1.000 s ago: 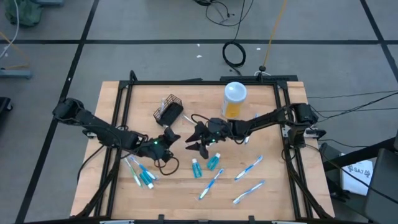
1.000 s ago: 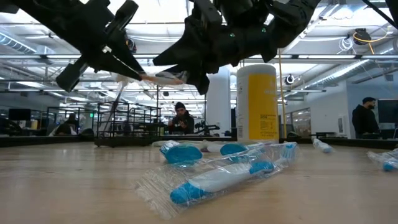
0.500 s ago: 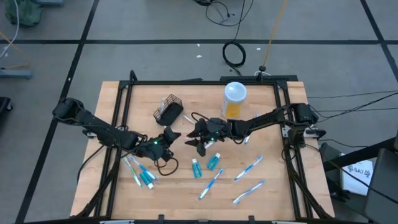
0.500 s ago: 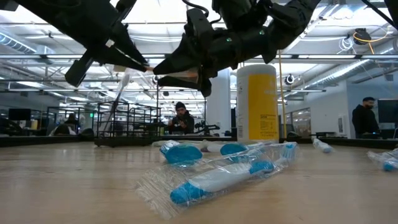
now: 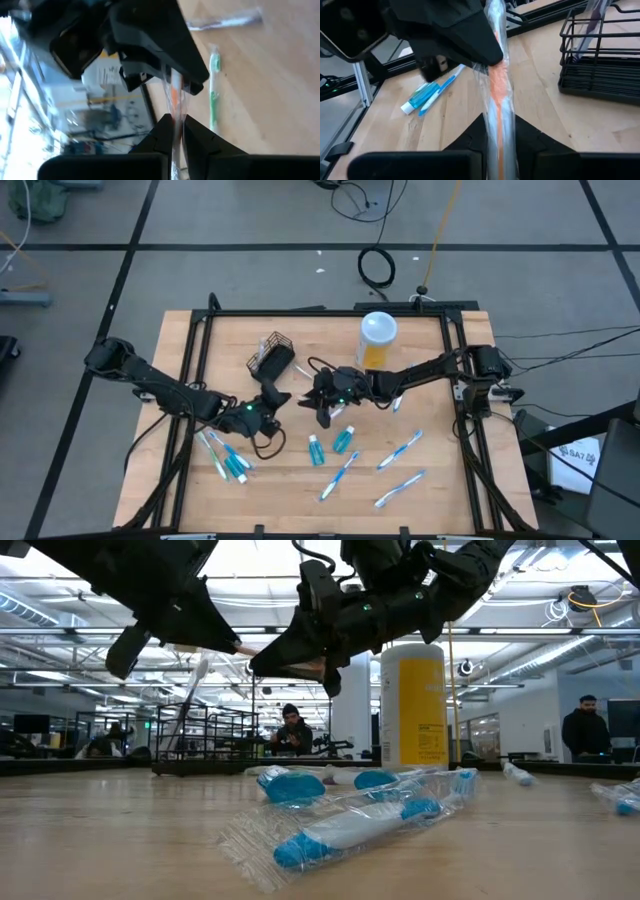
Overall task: Pick & Place toothbrushing station
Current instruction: Put the orange toothbrush into the black wire organizer
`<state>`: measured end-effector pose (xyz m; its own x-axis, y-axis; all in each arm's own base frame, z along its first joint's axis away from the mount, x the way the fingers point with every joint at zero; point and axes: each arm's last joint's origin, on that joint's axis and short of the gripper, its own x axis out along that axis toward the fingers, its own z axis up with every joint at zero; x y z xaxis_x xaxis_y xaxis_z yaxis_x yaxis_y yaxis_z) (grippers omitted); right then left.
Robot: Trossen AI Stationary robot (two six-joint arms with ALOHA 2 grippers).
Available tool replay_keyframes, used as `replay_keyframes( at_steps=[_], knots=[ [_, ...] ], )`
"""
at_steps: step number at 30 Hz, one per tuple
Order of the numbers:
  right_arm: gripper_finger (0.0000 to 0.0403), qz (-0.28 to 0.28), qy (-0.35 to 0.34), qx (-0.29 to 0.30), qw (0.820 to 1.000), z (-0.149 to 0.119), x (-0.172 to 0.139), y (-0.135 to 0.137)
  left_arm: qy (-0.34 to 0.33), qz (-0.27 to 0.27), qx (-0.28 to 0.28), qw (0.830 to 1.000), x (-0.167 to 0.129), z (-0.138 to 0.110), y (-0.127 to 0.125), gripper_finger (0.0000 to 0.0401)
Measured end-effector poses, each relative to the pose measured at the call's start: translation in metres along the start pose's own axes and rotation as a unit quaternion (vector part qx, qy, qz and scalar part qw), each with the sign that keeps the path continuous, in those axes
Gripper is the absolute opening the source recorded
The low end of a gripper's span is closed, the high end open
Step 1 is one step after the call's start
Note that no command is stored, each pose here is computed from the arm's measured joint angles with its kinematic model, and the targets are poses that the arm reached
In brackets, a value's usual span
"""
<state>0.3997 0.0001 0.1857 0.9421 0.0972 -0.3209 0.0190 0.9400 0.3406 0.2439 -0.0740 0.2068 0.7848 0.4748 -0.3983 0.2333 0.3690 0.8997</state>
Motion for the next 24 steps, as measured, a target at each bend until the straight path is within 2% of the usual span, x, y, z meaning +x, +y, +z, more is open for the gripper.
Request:
replay_keyframes(
  at_steps=[5, 12, 17, 21, 24],
  knots=[
    [0.004, -0.006, 0.007, 0.001, 1.0, 0.0, -0.001, -0.004, -0.005, -0.003, -0.03, 1.0, 0.0, 0.0, 0.0, 0.0046],
    [0.004, -0.019, 0.01, 0.005, 1.0, 0.001, -0.001, -0.011, -0.007, -0.005, -0.062, 0.998, 0.0, 0.001, 0.0, 0.0123],
    [0.004, -0.026, 0.012, -0.001, 1.0, 0.002, -0.002, -0.017, -0.058, -0.034, -0.087, 0.994, -0.007, 0.011, -0.002, 0.0167],
    [0.004, -0.034, 0.021, -0.007, 0.999, 0.001, -0.003, -0.02, -0.108, -0.044, -0.156, 0.981, -0.021, 0.03, 0.011, 0.0182],
    [0.004, -0.033, 0.022, -0.007, 0.999, 0.001, -0.003, -0.02, -0.118, -0.05, -0.195, 0.972, -0.034, 0.036, 0.024, 0.0181]
  ],
)
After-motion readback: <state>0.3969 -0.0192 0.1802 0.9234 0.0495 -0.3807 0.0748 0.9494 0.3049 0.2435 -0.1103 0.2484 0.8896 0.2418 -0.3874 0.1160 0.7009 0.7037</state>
